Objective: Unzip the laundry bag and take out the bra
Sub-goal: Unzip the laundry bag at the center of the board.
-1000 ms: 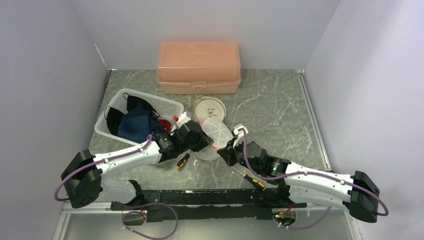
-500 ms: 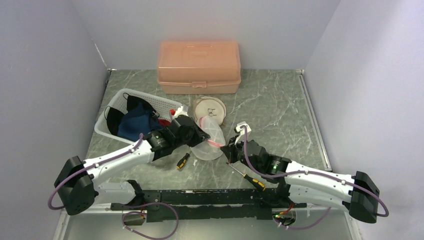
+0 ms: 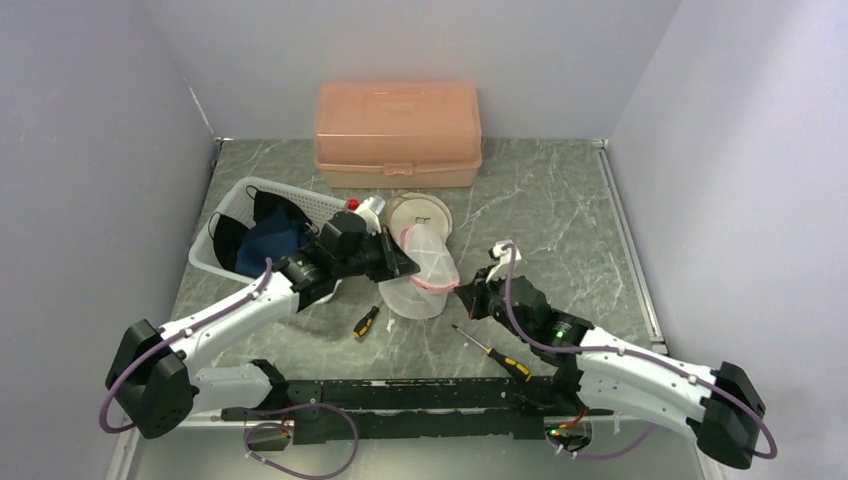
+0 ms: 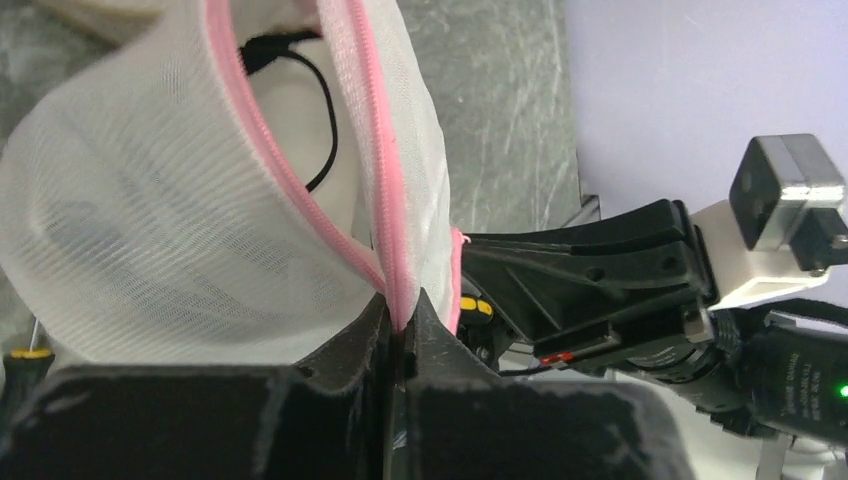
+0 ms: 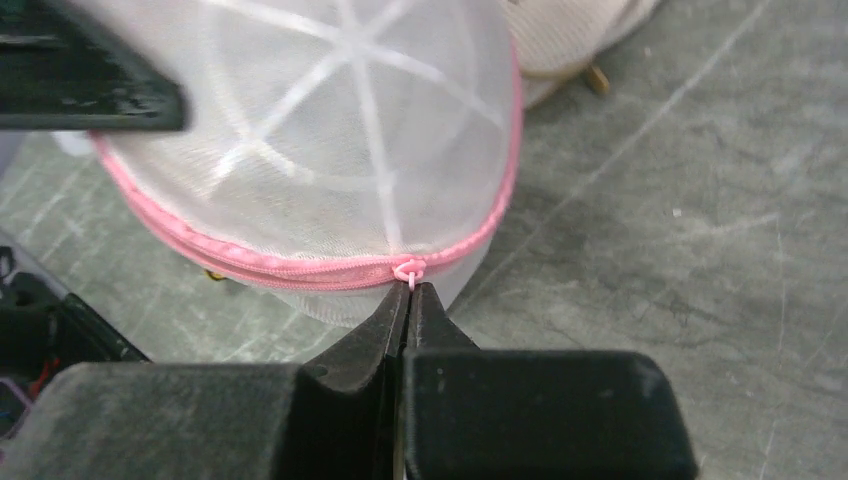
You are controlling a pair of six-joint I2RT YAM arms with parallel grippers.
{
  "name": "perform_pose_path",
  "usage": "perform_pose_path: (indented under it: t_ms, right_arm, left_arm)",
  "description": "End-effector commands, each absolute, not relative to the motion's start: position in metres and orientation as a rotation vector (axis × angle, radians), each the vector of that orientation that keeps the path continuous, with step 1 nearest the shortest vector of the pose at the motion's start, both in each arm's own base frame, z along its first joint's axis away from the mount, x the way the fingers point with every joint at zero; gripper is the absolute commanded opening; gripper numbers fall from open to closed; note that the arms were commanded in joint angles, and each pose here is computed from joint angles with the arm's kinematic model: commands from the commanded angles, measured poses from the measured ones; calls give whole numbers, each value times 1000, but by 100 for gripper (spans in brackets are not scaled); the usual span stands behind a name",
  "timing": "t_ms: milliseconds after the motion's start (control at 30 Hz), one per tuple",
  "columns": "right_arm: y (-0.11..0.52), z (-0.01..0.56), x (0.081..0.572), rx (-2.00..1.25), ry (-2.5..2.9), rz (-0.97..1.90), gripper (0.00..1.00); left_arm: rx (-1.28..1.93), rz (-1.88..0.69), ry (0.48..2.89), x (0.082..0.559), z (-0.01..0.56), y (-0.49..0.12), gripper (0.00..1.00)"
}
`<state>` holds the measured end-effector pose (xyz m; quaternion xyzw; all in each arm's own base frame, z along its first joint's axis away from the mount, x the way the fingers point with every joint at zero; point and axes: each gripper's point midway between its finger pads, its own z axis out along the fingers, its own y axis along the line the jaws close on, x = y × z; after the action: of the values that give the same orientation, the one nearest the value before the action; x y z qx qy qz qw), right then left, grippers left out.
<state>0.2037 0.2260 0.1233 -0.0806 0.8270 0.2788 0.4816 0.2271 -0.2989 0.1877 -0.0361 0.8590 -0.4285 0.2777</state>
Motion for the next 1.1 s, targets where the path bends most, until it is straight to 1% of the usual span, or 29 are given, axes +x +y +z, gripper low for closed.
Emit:
perform_pose_path:
  t_ms: [0,67,133,167,200,233,300,333,367,400,500,567,733,867,1067]
  right_arm:
    - [230,180,202,-250,1814,745,0]
    - [236,194,192,-314,1767,766,0]
    - [243,199,184,-359,1747,789,0]
    - [246,198,180,-375,1749,797,0]
    - [248,193,178,-386,1759,798,0]
    - [250,186,176,-392,1775,795,0]
    - [253,173,174,-389,1805,796,0]
    - [254,168,174,-388,1818,798,0]
    - [255,163,173,-387,1829,802,0]
    - [256,159,172,-381,1839,806,0]
    - [256,148,173,-375,1869,793,0]
    - [256,145,175,-358,1883,777,0]
    - [257,144,181,-333,1898,750,0]
    - [263,145,183,-341,1901,749,0]
    - [272,147,185,-357,1910,750,0]
  left_arm:
    - [326,-1321,2106,217,250,-318,11]
    - [438,-1347,2084,217,257,-325,13]
    - [456,-1351,2093,219,252,-326,16]
    - [440,-1354,2099,221,247,-326,18]
    - [416,-1358,2101,223,241,-325,23]
    - [378,-1355,2120,225,231,-323,34]
    - [286,-1319,2156,230,213,-316,62]
    - [221,-1276,2182,234,204,-310,72]
    - [161,-1227,2230,234,192,-302,85]
    - [118,-1177,2258,234,185,-293,93]
    - [2,-1041,2300,229,175,-265,94]
    - [-65,-995,2304,221,177,-248,94]
    - [-217,-1038,2269,200,213,-227,94]
    - [-298,-1117,2324,188,224,-239,94]
    - [-341,-1081,2443,173,200,-288,94]
